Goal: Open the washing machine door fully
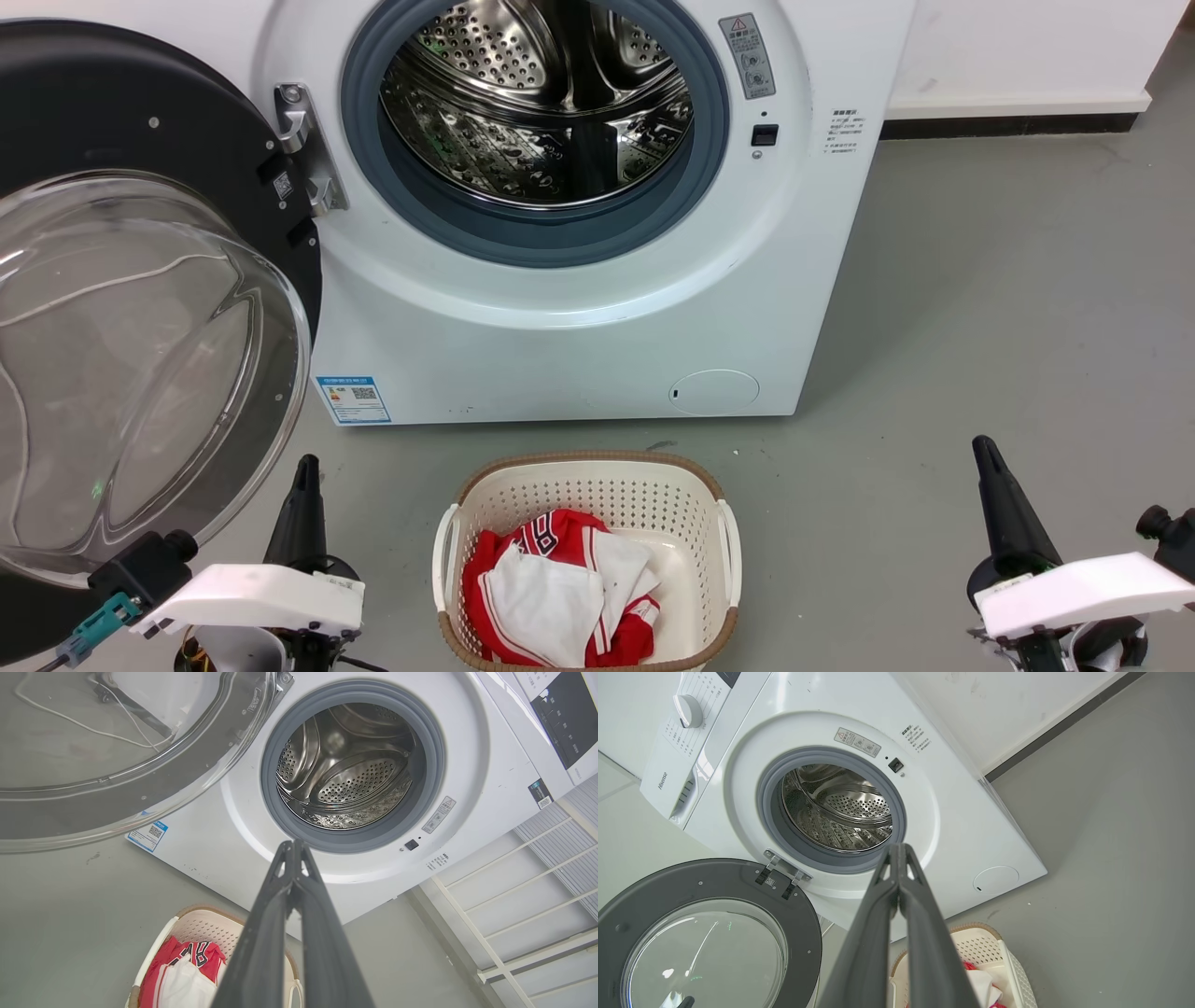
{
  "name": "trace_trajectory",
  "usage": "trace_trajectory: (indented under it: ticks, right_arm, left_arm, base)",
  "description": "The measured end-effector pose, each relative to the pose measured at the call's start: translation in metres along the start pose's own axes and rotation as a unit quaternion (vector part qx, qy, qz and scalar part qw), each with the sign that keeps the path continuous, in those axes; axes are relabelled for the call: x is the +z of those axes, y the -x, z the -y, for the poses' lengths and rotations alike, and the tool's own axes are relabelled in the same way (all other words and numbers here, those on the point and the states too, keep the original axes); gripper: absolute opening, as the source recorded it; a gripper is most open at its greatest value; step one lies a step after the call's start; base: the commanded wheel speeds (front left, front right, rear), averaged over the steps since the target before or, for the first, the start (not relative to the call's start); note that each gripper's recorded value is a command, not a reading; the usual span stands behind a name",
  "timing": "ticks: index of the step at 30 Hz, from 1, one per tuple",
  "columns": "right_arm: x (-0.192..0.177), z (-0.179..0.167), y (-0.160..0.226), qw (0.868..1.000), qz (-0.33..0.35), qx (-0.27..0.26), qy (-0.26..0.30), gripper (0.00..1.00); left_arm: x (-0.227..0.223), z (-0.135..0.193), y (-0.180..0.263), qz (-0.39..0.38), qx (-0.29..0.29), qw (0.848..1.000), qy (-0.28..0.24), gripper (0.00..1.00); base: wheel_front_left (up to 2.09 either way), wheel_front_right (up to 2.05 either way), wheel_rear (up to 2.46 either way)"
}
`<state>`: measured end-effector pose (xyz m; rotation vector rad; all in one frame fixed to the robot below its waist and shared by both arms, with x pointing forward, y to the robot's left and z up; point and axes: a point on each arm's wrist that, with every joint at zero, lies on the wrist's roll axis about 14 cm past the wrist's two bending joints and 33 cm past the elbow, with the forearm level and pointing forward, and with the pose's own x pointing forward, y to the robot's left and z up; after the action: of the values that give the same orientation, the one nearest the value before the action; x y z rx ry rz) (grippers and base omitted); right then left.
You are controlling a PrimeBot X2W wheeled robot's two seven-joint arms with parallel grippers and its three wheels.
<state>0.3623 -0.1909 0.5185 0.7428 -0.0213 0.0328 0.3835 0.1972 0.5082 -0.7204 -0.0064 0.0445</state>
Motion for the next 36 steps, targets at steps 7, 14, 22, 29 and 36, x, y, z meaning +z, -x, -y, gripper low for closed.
trace_trajectory:
  ticks: [7,14,22,29,36]
  right_arm:
    - [-0.001,0.003,-0.002,0.999,-0.002,-0.005,-0.046,0.00]
    - [0.000,0.004,-0.006,0.996,0.000,-0.006,-0.090,0.00]
    - [-0.002,0.007,-0.008,0.990,-0.003,-0.012,-0.141,0.00]
    - [-0.002,0.008,-0.011,0.984,-0.002,-0.013,-0.179,0.00]
    - [-0.003,0.011,-0.012,0.977,-0.003,-0.017,-0.214,0.00]
  left_arm:
    - [-0.003,-0.003,0.000,-0.008,0.005,0.999,0.048,0.00]
    - [-0.002,-0.003,-0.002,-0.011,0.006,0.996,0.093,0.00]
    - [-0.004,-0.005,-0.002,-0.016,0.009,0.989,0.145,0.00]
    - [-0.005,-0.006,-0.002,-0.020,0.010,0.983,0.183,0.00]
    - [-0.005,-0.006,-0.003,-0.022,0.009,0.975,0.220,0.00]
  base:
    - [0.00,0.00,0.00]
    - [0.00,0.00,0.00]
    - [0.00,0.00,0.00]
    - [0.00,0.00,0.00]
    - [0.00,0.00,0.00]
